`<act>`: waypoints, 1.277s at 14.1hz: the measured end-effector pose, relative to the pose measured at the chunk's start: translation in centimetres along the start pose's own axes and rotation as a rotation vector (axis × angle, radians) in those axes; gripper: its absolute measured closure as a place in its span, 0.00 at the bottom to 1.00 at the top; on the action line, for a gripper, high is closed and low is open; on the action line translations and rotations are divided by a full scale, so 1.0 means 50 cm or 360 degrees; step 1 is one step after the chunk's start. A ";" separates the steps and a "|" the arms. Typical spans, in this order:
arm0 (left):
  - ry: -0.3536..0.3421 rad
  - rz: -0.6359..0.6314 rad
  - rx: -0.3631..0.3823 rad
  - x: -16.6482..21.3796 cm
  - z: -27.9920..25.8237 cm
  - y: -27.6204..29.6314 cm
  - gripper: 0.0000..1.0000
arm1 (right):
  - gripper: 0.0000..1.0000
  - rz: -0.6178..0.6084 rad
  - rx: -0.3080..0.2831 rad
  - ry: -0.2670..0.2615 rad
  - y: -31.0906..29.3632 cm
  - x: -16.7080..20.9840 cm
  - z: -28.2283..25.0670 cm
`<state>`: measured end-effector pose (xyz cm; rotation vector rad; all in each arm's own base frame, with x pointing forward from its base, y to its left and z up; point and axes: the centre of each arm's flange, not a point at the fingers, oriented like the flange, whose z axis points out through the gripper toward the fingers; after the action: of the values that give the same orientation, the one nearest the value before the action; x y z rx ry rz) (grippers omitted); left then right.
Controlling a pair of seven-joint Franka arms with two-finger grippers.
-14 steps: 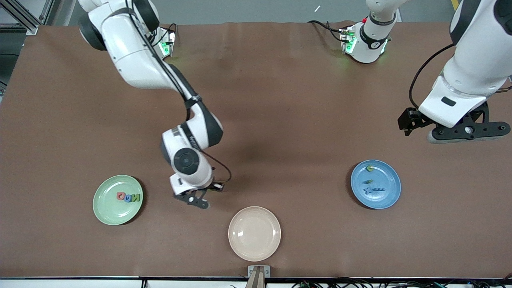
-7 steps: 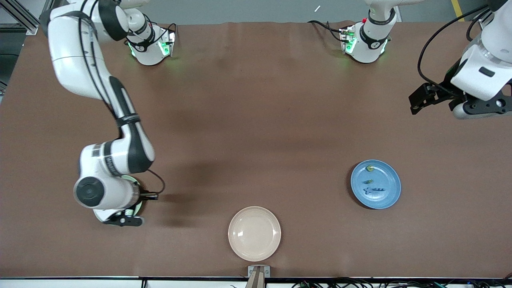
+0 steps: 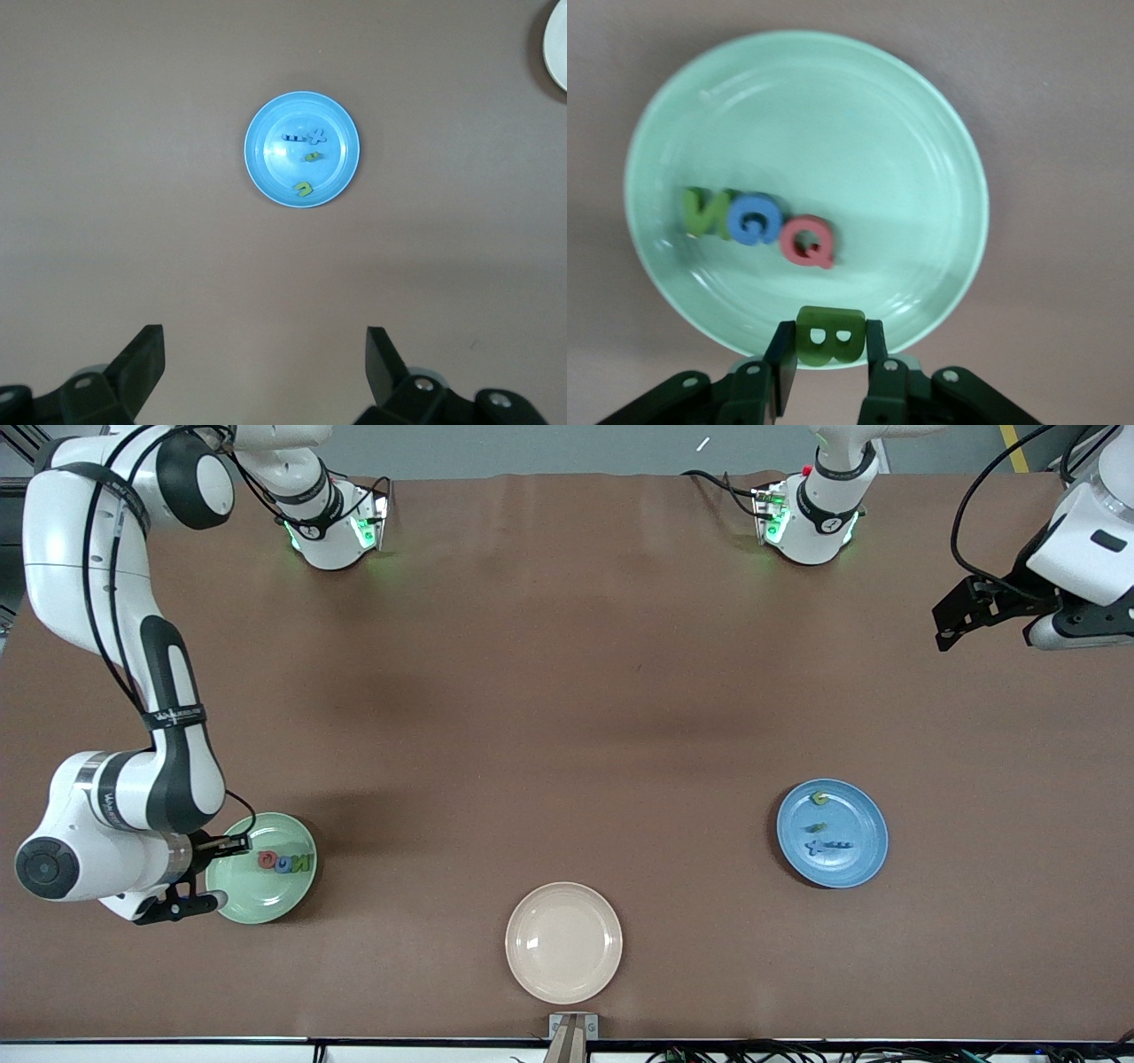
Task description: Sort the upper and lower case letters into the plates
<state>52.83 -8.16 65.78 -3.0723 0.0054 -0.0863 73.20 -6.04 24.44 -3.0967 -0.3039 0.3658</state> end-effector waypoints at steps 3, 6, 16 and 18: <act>-0.0003 0.0050 0.0002 -0.004 0.003 -0.007 0.00 | 0.27 -0.0015 -0.0019 0.0073 0.006 0.009 -0.002; -0.0002 0.0058 0.0001 -0.002 0.010 -0.003 0.00 | 0.00 -0.0035 -0.0048 0.0135 -0.003 0.019 -0.024; 0.0045 0.0075 -0.0007 0.004 0.003 0.008 0.00 | 0.00 0.0077 -0.0110 0.0483 -0.069 -0.100 -0.449; 0.0045 0.0084 -0.0011 0.014 0.017 0.015 0.00 | 0.00 0.0089 -0.0091 0.0462 -0.097 -0.154 -0.521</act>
<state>53.59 -8.86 64.93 -3.0751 0.0882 -0.1275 70.97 -2.38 51.72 -3.1582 -0.2254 -0.0949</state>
